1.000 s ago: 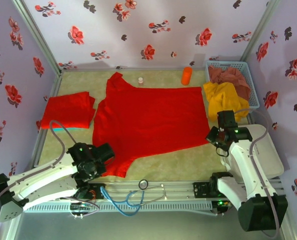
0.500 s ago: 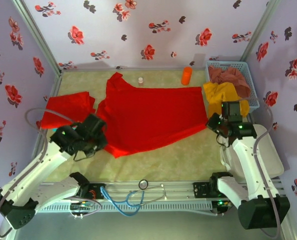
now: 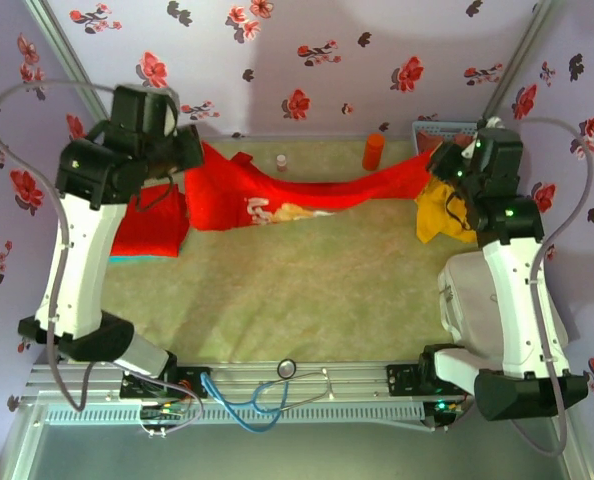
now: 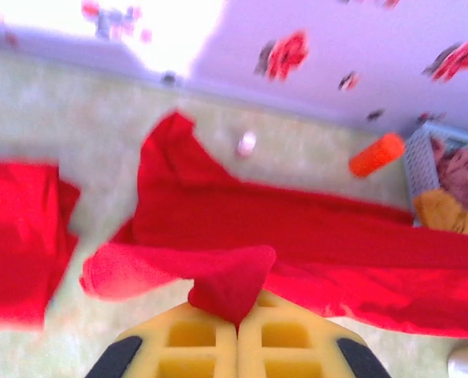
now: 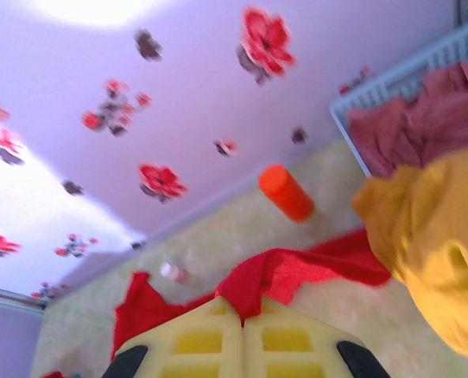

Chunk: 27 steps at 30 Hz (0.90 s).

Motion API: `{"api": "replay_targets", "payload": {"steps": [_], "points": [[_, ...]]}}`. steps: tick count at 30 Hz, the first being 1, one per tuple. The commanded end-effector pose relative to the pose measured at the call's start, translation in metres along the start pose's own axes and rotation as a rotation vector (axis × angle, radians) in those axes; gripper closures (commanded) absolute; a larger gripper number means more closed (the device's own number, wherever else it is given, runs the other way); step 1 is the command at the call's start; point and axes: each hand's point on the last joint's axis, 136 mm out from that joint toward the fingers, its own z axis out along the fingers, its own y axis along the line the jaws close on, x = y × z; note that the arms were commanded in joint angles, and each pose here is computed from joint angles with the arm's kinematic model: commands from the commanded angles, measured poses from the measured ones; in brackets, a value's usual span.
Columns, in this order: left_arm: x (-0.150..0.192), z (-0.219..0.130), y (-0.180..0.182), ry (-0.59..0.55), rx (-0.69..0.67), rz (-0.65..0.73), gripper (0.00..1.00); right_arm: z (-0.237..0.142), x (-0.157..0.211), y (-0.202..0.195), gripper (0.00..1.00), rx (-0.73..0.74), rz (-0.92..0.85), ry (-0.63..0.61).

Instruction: Fold and stack the t-shirts

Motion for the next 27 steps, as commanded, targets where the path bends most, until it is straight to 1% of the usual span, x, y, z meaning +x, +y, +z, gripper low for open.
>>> {"api": "replay_targets", "payload": {"steps": [1, 3, 5, 9, 10, 14, 15, 16, 21, 24, 27], "points": [[-0.026, -0.038, 0.0, -0.098, 0.005, 0.146, 1.0, -0.021, -0.041, 0.031, 1.0, -0.093, -0.044, -0.128], [-0.044, -0.058, -0.006, -0.186, 0.037, 0.173, 1.0, -0.033, -0.055, 0.044, 1.0, -0.142, -0.052, -0.171], [-0.054, -0.077, -0.01, -0.256, 0.064, 0.201, 1.0, -0.045, -0.066, 0.054, 1.0, -0.179, -0.054, -0.214], [-0.061, -0.118, -0.02, -0.389, 0.165, 0.272, 1.0, -0.073, -0.079, 0.074, 1.0, -0.281, -0.072, -0.291], [-0.061, -0.128, -0.022, -0.42, 0.191, 0.287, 1.0, -0.079, -0.08, 0.08, 1.0, -0.313, -0.079, -0.304], [-0.058, -0.187, -0.03, -0.584, 0.314, 0.348, 1.0, -0.114, -0.085, 0.097, 1.0, -0.417, -0.098, -0.362], [-0.053, -0.2, -0.03, -0.607, 0.339, 0.362, 1.0, -0.123, -0.085, 0.101, 1.0, -0.441, -0.104, -0.373], [-0.055, -0.217, -0.033, -0.659, 0.369, 0.371, 1.0, -0.132, -0.085, 0.104, 1.0, -0.46, -0.11, -0.384], [-0.039, -0.279, -0.037, -0.798, 0.501, 0.431, 1.0, -0.184, -0.083, 0.119, 1.0, -0.572, -0.148, -0.448], [-0.034, -0.314, -0.034, -0.884, 0.534, 0.445, 1.0, -0.218, -0.078, 0.125, 1.0, -0.638, -0.172, -0.484], [-0.035, -0.346, -0.033, -0.964, 0.561, 0.459, 1.0, -0.247, -0.081, 0.123, 1.0, -0.636, -0.156, -0.533]]}}
